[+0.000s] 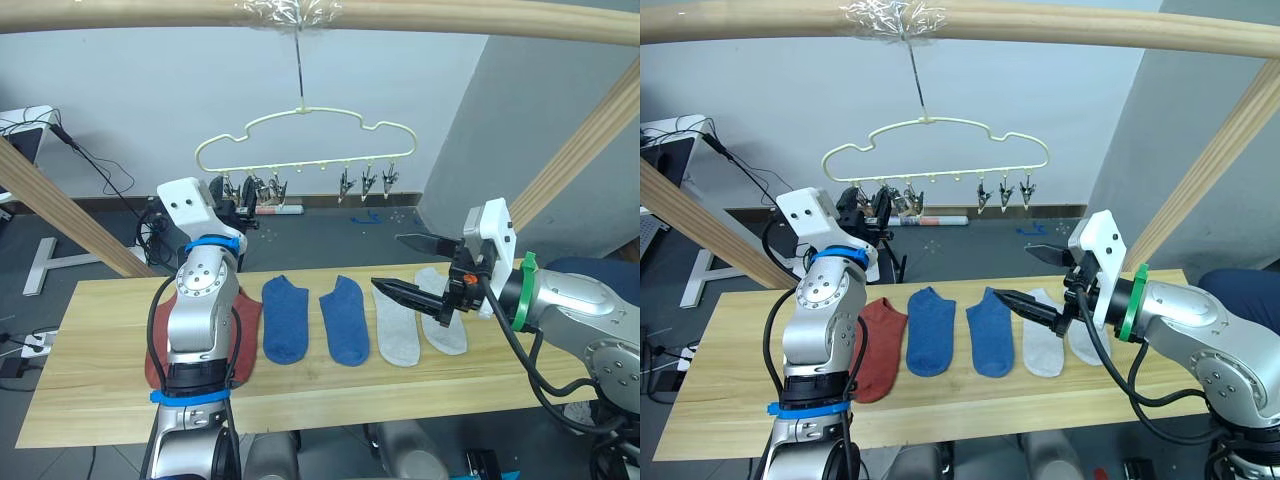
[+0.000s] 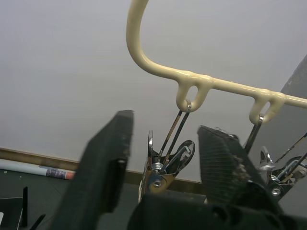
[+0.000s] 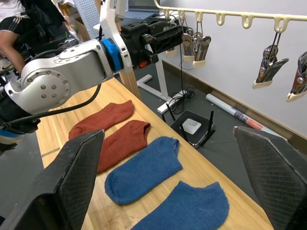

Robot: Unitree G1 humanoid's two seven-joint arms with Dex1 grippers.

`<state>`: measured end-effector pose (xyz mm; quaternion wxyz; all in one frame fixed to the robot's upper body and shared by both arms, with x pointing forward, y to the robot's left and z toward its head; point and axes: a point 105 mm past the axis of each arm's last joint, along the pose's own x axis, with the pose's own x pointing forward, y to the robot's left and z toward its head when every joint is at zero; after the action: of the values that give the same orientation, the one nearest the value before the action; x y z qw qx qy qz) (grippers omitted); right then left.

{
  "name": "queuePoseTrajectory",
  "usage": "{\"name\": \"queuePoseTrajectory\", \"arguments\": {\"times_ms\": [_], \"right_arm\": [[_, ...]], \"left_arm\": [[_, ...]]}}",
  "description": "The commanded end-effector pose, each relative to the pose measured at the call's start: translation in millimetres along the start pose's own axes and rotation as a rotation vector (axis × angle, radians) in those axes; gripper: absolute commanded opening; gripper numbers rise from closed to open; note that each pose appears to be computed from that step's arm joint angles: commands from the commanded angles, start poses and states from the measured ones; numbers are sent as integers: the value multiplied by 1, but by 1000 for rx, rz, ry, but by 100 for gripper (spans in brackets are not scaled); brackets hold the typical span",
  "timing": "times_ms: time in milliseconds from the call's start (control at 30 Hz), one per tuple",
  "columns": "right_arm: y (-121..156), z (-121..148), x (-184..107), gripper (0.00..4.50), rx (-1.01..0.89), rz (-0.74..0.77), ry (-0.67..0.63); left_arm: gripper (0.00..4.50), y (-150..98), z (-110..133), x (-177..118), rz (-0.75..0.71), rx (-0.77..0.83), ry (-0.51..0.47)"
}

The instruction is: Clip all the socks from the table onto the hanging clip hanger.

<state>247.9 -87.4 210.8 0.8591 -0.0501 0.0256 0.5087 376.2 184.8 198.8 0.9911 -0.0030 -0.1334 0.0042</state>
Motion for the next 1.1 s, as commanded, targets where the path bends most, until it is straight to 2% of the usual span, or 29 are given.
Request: {"name": "queuePoseTrajectory", "arguments": {"times_ms": [33, 100, 200, 367, 500, 567, 633, 667, 867, 1100], "right_arm": [[5, 8, -4, 450, -38, 5, -22], [6, 8, -4, 450, -38, 5, -22], [6, 8, -4, 450, -36, 5, -22], [4, 8, -5, 450, -43, -2, -10], [-1, 0, -5, 450, -37, -29, 69], [-8, -13, -6, 450, -44, -56, 172], [-34, -42, -9, 450, -13, -178, 360], [-48, -50, -11, 450, -3, -251, 405], [-102, -80, -24, 450, 79, -576, 542], [-115, -105, -22, 450, 142, -654, 613]], "left_arm": [[111, -4, 13, 2, -13, -4, -46], [59, -4, 13, 2, -13, -5, -46], [16, -5, 13, 1, -15, -5, -47], [15, -4, 16, 0, -15, -9, -48], [15, -3, 18, -1, -32, -28, -40], [15, -2, 18, -2, -34, -31, -27], [15, -3, 20, -4, -65, -70, -18], [15, -4, 23, -5, -84, -103, -15], [15, -5, 32, -8, -125, -169, 10], [15, -5, 37, -7, -129, -183, 21]]}}
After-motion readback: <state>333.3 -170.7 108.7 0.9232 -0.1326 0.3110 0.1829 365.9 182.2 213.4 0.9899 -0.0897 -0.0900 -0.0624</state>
